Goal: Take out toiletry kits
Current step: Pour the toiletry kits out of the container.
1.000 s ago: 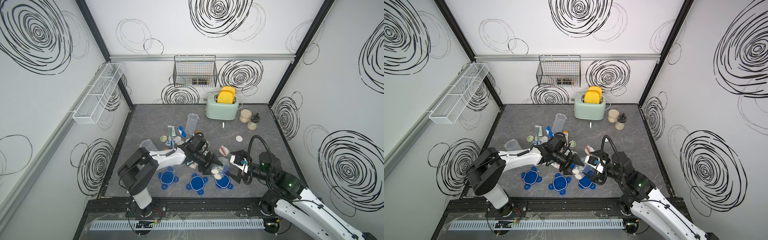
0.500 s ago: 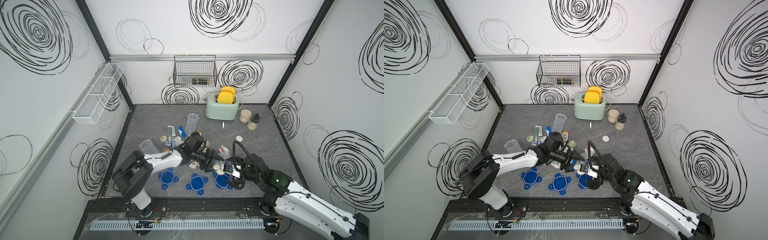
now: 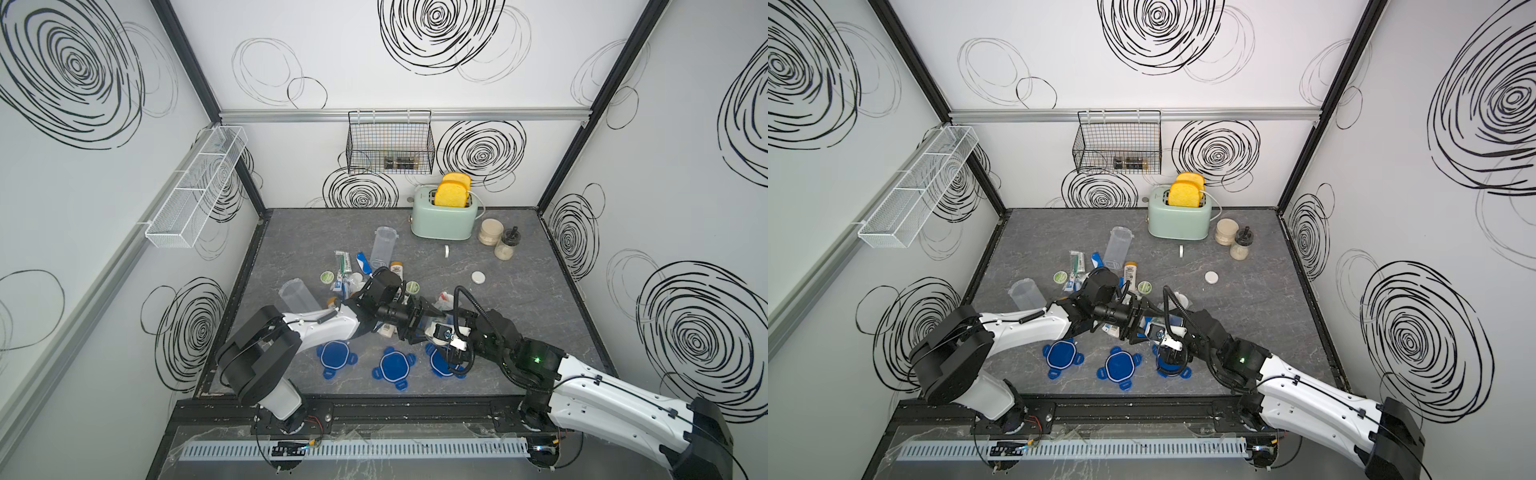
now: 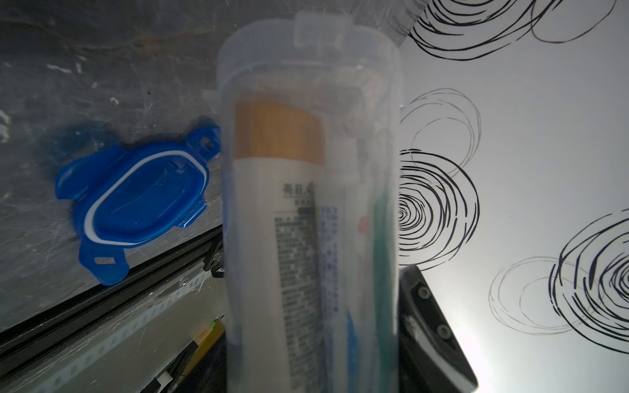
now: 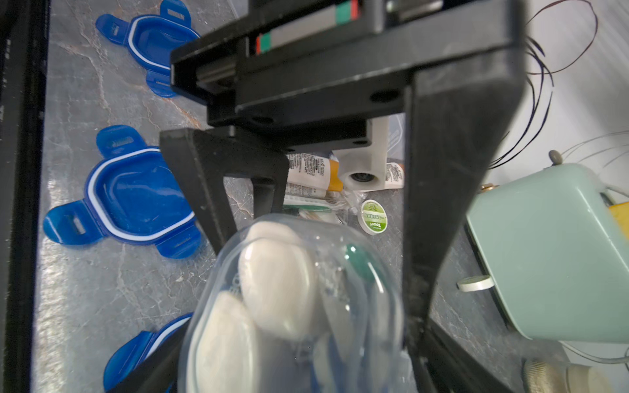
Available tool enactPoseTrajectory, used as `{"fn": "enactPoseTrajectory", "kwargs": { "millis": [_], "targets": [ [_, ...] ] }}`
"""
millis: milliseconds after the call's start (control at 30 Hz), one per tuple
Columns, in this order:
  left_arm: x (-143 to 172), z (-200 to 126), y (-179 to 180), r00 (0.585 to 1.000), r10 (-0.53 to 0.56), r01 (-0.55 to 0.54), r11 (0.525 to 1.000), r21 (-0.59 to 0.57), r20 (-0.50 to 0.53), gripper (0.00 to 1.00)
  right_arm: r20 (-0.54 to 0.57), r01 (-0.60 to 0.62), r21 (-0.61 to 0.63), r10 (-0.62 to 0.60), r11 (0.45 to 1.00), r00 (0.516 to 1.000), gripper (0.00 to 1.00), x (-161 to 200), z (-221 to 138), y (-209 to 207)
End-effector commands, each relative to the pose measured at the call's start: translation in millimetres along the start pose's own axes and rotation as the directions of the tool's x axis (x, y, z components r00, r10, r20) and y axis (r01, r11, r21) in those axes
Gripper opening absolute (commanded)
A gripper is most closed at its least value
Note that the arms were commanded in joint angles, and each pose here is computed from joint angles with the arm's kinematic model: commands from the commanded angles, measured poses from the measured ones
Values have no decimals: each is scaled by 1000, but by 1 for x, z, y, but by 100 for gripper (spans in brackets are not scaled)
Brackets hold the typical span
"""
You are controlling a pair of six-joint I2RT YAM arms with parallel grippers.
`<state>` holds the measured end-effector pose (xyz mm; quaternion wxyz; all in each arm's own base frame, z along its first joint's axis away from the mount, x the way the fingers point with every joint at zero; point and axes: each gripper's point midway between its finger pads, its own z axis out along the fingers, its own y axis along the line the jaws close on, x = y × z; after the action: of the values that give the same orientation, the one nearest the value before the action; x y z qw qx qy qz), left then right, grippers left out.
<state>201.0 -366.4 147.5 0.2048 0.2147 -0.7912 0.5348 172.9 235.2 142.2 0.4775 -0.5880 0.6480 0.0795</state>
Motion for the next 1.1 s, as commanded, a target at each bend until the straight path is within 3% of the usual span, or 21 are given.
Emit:
{"fn": "enactPoseTrajectory", "kwargs": {
  "millis": [0, 267, 633, 1067],
  "targets": [
    [36, -10, -45, 988, 128, -116, 984, 135, -88, 13, 29, -50, 63, 49, 997, 998, 84, -6, 3, -10],
    [37, -11, -48, 987, 137, -124, 982, 145, -88, 13, 20, -73, 127, 71, 989, 997, 91, 2, 1, -18],
    [26, -13, -40, 991, 124, -116, 985, 129, -55, 13, 115, -99, 79, 89, 992, 989, 84, -18, -8, -14],
    [10, -18, -37, 992, 130, -129, 985, 118, -2, 14, 134, -166, 90, 153, 982, 979, 74, -20, -10, -18]
  ]
}}
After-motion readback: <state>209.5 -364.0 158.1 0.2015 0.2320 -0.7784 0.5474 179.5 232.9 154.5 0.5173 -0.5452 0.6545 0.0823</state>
